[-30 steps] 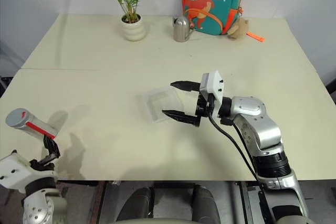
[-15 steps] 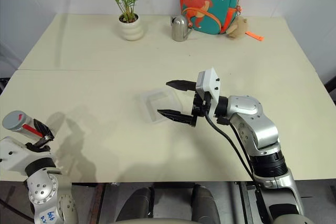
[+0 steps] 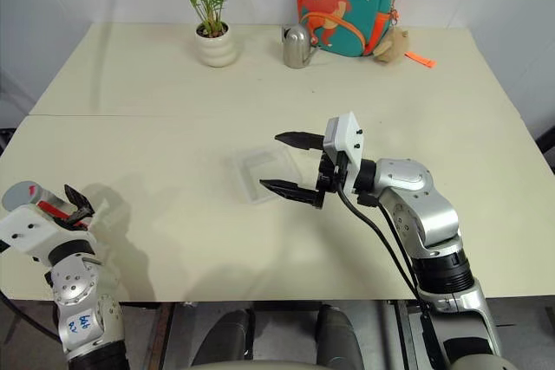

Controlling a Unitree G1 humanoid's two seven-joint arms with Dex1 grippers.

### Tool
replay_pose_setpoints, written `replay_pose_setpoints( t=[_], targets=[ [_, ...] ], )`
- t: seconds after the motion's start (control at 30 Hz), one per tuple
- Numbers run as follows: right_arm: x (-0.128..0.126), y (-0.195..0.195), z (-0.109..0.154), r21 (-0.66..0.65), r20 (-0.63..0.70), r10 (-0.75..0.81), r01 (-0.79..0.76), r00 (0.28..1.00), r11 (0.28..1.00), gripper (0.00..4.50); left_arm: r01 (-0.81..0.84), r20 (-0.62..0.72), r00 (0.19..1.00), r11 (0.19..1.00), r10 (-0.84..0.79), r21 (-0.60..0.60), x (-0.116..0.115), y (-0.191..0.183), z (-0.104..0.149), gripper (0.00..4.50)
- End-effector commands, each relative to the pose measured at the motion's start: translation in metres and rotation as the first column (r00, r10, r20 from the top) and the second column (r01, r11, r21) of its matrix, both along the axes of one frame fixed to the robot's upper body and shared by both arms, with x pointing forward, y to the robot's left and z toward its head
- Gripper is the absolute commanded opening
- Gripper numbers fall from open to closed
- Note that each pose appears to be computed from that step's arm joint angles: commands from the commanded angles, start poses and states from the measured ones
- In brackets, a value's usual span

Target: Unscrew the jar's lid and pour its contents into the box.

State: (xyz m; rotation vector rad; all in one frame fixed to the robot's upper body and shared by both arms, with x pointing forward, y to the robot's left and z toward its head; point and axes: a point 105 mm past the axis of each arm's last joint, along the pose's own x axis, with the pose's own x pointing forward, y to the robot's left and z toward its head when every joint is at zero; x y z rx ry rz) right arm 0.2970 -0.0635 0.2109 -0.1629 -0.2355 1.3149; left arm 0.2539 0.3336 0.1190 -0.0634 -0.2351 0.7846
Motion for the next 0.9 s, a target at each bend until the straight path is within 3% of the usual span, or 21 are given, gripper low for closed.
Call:
replay_pose_setpoints(
  t=[0.03,0.07,0.17,0.27,0.6,0.73,0.9],
  targets=[
    [-0.005,-0.002,0.010,0.029,0.055,-0.005,0.003,0.998,1.000,4.50,-0.032,0.022,0.999,0.999,0.031,0.035,-0.004,0.004,0.008,4.46],
    [-0.005,-0.002,0.010,0.029,0.054,-0.007,0.006,0.999,1.000,4.50,-0.032,0.020,0.999,0.999,0.031,0.033,-0.004,0.003,0.008,4.46],
    [-0.005,-0.002,0.008,0.031,0.050,-0.010,0.008,0.999,0.999,4.50,-0.052,0.005,0.999,0.998,0.052,0.019,-0.006,0.002,0.003,3.88],
    [-0.005,-0.002,0.007,0.033,0.046,-0.010,0.008,0.999,0.999,4.50,-0.062,-0.001,0.998,0.998,0.062,-0.003,-0.009,0.001,-0.001,2.96],
    [-0.005,-0.002,0.004,0.033,0.037,-0.013,0.012,0.999,0.999,4.50,0.032,0.000,1.000,0.999,-0.032,-0.010,0.002,-0.006,-0.002,2.93],
    [-0.005,-0.002,0.005,0.036,0.038,-0.018,0.016,0.999,0.999,4.50,0.202,-0.029,0.979,0.978,-0.201,0.049,0.019,-0.018,0.001,2.93],
    [-0.004,0.000,0.006,0.043,0.040,-0.026,0.025,0.999,0.999,4.50,0.442,-0.055,0.897,0.888,-0.438,0.130,0.035,-0.034,0.008,2.93]
  ],
)
